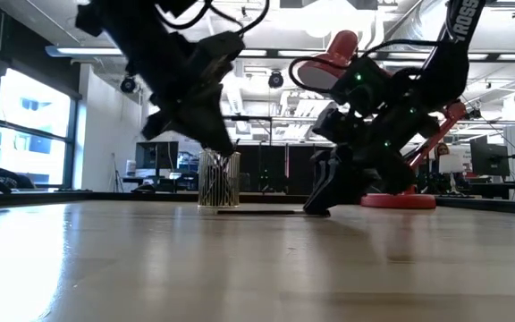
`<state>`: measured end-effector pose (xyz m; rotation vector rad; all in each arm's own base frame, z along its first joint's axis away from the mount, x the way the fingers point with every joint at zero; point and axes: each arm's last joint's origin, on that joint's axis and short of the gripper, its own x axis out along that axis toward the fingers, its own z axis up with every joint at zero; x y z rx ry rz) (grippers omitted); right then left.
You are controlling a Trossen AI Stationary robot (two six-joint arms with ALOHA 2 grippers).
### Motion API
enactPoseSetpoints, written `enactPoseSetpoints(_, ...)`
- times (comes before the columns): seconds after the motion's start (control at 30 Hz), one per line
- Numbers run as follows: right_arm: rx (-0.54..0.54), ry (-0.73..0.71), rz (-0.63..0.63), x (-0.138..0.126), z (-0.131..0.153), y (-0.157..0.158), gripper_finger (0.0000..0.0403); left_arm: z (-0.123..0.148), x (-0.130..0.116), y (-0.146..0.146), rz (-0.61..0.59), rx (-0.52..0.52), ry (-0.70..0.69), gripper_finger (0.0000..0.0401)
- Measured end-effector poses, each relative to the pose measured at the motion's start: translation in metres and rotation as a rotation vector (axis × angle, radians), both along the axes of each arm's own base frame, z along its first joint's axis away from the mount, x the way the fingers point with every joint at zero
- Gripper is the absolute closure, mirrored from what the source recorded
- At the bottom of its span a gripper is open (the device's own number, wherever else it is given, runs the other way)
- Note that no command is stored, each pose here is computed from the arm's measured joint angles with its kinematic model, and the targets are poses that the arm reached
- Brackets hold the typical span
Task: Put items in baskets/containers
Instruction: Put the lash brush into the wire organizer
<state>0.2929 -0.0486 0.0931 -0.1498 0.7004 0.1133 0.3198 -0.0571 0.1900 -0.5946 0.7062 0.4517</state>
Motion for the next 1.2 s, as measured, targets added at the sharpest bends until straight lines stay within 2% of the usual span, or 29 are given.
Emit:
enactPoseSetpoints(0.23, 0.005, -0.029, 0.012, -0.001, 0.012, 0.003, 0.0402, 0.018, 0.013, 0.015, -0.147, 0.137, -0.006, 0.0400)
enactPoseSetpoints(0.43, 0.023, -0.037, 0.037, 0.001, 0.014, 0.012, 0.0403, 0.023, 0.018, 0.033, -0.248, 0.160, 0.008, 0.0397)
enactPoseSetpoints(0.67, 0.035, -0.041, 0.042, 0.007, 0.018, 0.016, 0.0403, 0.021, 0.030, 0.043, -0.352, 0.177, 0.056, 0.0338)
enactPoseSetpoints(0.87, 0.051, -0.051, 0.050, 0.027, 0.039, 0.013, 0.0403, 0.010, 0.041, 0.042, -0.423, 0.257, 0.211, 0.0280)
enactPoseSetpoints(0.97, 0.054, -0.038, 0.055, 0.037, 0.050, 0.012, 0.0403, 0.010, 0.042, 0.043, -0.461, 0.280, 0.289, 0.0269)
enactPoseSetpoints(1.1, 0.045, -0.017, 0.080, 0.047, 0.064, 0.013, 0.0403, 0.001, 0.043, 0.045, -0.431, 0.332, 0.375, 0.0268)
enactPoseSetpoints(1.2, 0.033, -0.026, 0.099, 0.054, 0.073, 0.016, 0.0403, 0.006, 0.045, 0.044, -0.430, 0.333, 0.351, 0.0268)
